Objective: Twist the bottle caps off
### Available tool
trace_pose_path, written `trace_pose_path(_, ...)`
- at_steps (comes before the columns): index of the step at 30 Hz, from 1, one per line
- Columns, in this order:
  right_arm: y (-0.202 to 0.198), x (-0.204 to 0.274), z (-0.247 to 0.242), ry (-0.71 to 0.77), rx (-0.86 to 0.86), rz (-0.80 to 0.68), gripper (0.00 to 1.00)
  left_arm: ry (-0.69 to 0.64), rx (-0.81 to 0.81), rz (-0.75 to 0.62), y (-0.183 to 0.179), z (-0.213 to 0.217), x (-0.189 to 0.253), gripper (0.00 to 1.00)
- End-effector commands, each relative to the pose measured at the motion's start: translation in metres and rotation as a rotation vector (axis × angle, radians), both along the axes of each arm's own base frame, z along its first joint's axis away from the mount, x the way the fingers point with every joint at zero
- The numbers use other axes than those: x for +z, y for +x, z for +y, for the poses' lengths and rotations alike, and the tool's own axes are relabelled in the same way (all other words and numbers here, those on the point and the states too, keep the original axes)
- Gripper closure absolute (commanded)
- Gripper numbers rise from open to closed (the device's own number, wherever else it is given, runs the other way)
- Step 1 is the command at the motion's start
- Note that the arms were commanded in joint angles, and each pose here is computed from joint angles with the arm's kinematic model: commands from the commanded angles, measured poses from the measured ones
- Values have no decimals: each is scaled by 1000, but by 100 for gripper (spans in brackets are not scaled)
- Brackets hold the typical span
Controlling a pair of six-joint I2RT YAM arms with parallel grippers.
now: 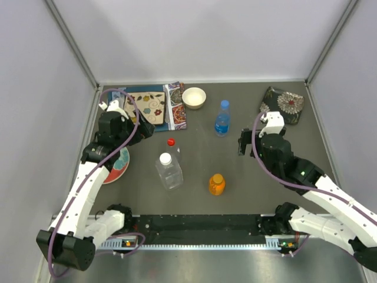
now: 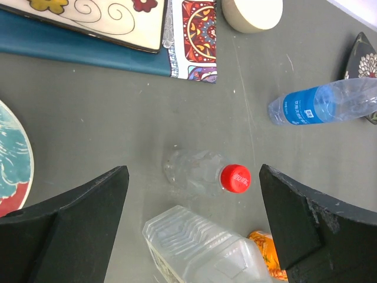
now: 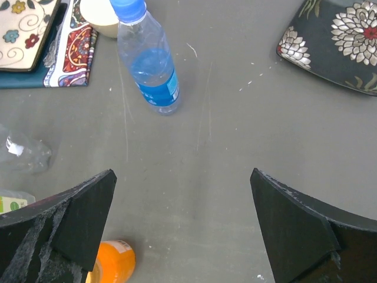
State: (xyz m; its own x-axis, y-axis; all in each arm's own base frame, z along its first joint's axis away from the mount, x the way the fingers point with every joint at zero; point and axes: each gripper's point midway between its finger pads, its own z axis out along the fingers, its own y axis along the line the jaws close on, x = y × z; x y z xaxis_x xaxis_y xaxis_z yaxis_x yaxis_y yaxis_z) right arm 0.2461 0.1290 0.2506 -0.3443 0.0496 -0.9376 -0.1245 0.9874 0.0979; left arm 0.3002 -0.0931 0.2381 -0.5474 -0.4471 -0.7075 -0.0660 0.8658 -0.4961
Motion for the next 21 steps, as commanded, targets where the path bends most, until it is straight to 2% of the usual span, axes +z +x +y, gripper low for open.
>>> trace_pose_path(1, 6, 23, 20, 56, 59, -31, 1, -1, 38, -75, 2, 6, 23, 2)
trace_pose_path(6, -13, 34, 77, 140, 357, -20, 7, 0, 40, -115, -6, 9, 33, 2)
trace_pose_path(8, -25, 39, 106, 141, 467, -15, 8, 23, 86, -118, -7, 18, 32, 2)
trace_pose_path(13, -51, 63, 172, 68, 630, -46, 5, 47, 137, -99, -12, 29, 24, 2)
trace_pose_path(15, -59, 55, 198, 38, 692, -15, 4, 58, 164, -83, -13, 34, 20, 2)
trace_pose_path(16, -59, 64, 206, 51, 705, -26, 4, 63, 172, -76, -13, 36, 20, 3)
trace_pose_path(21, -56, 52, 244, 26, 750, 16, 2, 80, 211, -31, -17, 43, 12, 6)
